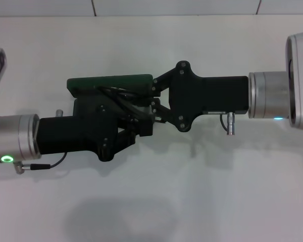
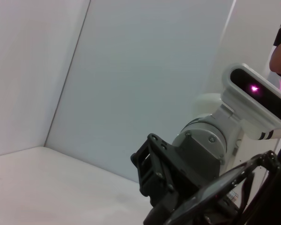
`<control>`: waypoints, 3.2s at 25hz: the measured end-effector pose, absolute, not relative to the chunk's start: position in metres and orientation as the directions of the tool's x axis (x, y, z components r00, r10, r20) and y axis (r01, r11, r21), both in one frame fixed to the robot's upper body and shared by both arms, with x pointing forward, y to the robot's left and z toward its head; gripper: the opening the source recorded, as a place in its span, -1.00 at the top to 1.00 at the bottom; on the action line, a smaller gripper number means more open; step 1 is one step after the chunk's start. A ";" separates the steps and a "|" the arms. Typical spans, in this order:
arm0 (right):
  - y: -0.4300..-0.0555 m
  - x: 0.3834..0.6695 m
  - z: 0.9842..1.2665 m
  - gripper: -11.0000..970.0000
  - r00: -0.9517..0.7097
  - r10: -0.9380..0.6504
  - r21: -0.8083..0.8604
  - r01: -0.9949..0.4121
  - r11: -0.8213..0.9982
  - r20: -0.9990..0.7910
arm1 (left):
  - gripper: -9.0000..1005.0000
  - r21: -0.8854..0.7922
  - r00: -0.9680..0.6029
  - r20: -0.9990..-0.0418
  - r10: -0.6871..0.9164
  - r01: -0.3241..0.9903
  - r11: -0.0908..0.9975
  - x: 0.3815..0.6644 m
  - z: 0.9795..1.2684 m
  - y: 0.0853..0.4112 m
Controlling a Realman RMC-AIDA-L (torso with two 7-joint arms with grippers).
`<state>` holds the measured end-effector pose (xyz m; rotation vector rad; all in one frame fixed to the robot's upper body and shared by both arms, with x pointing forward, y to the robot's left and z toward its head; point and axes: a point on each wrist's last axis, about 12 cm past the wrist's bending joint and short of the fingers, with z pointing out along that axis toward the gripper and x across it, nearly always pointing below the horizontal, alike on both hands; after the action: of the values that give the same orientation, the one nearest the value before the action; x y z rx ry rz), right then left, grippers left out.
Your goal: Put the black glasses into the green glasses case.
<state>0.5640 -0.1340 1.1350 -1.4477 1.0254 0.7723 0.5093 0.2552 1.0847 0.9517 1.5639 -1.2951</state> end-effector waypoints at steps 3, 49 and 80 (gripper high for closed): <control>-0.134 0.564 1.135 0.80 0.402 -0.161 -0.411 -0.912 0.023 -0.901 | 0.98 -0.321 -0.330 -0.943 0.028 0.932 0.167 0.509 1.085 0.255; -0.131 0.568 1.129 0.77 0.329 -0.132 -0.337 -0.940 0.049 -0.935 | 0.98 -0.321 -0.333 -0.943 0.021 0.923 0.214 0.509 1.081 0.261; -0.081 0.617 1.140 0.76 0.258 -0.404 -0.311 -0.948 0.071 -0.878 | 0.98 -0.299 -0.361 -0.928 0.094 0.871 0.391 0.478 1.067 0.321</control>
<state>0.6169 -0.0807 1.1402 -1.5122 1.3172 0.6718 0.4778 0.3207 1.0672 0.8489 1.7377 -1.0688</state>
